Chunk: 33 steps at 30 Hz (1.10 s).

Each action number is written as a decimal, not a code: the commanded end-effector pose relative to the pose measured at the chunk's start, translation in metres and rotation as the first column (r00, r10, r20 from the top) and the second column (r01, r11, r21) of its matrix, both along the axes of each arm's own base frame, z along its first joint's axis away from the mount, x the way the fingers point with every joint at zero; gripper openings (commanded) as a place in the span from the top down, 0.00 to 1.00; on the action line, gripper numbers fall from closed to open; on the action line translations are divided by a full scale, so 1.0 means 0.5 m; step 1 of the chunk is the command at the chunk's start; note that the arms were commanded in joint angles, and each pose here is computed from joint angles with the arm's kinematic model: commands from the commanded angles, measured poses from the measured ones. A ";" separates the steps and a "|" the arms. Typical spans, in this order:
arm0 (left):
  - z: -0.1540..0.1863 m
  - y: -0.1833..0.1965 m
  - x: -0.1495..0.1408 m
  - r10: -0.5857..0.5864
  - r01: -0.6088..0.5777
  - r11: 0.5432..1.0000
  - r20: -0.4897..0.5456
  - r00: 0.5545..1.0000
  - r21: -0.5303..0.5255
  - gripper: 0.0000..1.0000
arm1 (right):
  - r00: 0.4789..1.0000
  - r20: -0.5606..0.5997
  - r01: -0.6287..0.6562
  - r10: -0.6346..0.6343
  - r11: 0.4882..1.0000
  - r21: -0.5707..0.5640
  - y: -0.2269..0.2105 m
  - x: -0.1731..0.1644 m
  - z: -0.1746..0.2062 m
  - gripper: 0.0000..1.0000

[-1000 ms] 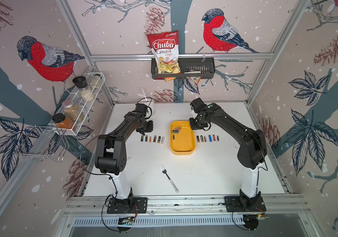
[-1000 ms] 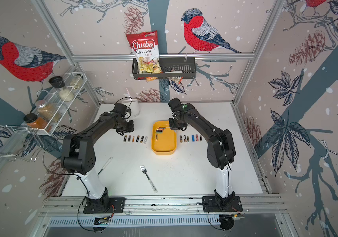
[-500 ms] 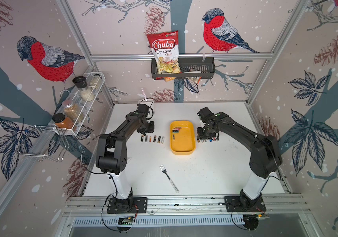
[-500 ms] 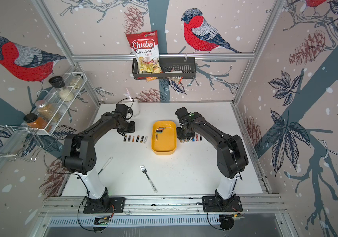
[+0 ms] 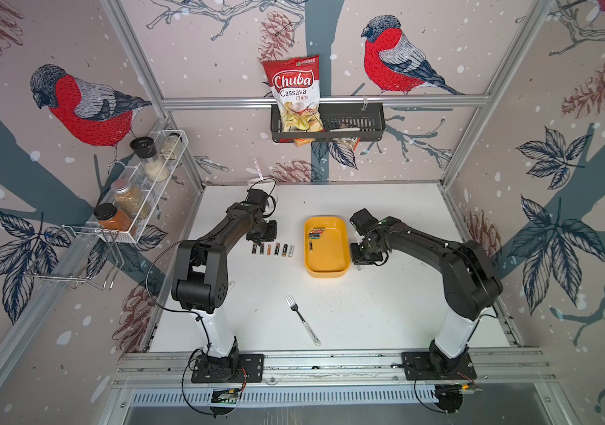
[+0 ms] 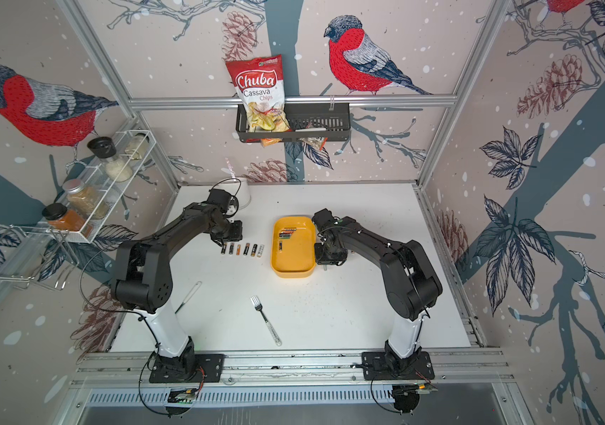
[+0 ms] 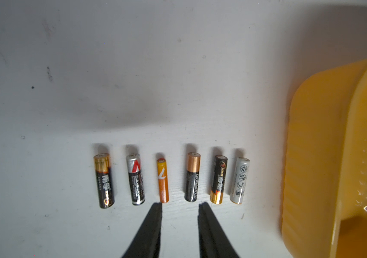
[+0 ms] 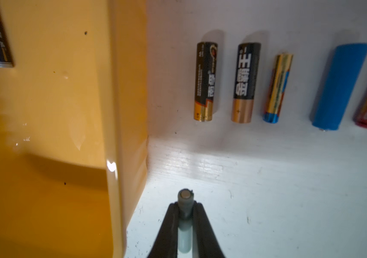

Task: Take the batteries out of the storage box
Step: Place the battery at the center of the board.

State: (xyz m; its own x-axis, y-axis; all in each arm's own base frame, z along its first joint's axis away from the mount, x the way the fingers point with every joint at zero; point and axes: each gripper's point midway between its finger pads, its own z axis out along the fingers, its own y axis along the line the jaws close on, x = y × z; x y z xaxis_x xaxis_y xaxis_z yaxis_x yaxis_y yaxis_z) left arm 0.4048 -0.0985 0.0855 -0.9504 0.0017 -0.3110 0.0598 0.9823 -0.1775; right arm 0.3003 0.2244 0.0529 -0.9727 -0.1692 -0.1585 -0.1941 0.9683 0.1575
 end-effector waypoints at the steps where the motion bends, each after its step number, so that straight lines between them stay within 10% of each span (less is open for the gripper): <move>1: 0.002 0.001 0.001 0.000 0.000 1.000 0.005 1.000 0.004 0.67 | 1.000 0.002 0.015 -0.015 1.000 0.013 0.006 0.007 -0.015 0.84; 33: -0.003 -0.001 0.003 -0.002 0.002 1.000 -0.006 1.000 0.010 0.67 | 0.999 -0.044 0.017 -0.019 0.999 -0.048 -0.019 -0.007 -0.072 0.81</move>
State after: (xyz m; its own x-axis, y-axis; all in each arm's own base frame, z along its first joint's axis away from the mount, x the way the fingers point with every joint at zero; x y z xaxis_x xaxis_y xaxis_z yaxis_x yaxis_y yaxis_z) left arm 0.4064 -0.0998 0.0832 -0.9518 0.0045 -0.3068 0.0615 0.9824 -0.1766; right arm 0.2962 0.2174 0.0181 -0.9830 -0.1517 -0.1031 -0.1652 0.9766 0.1375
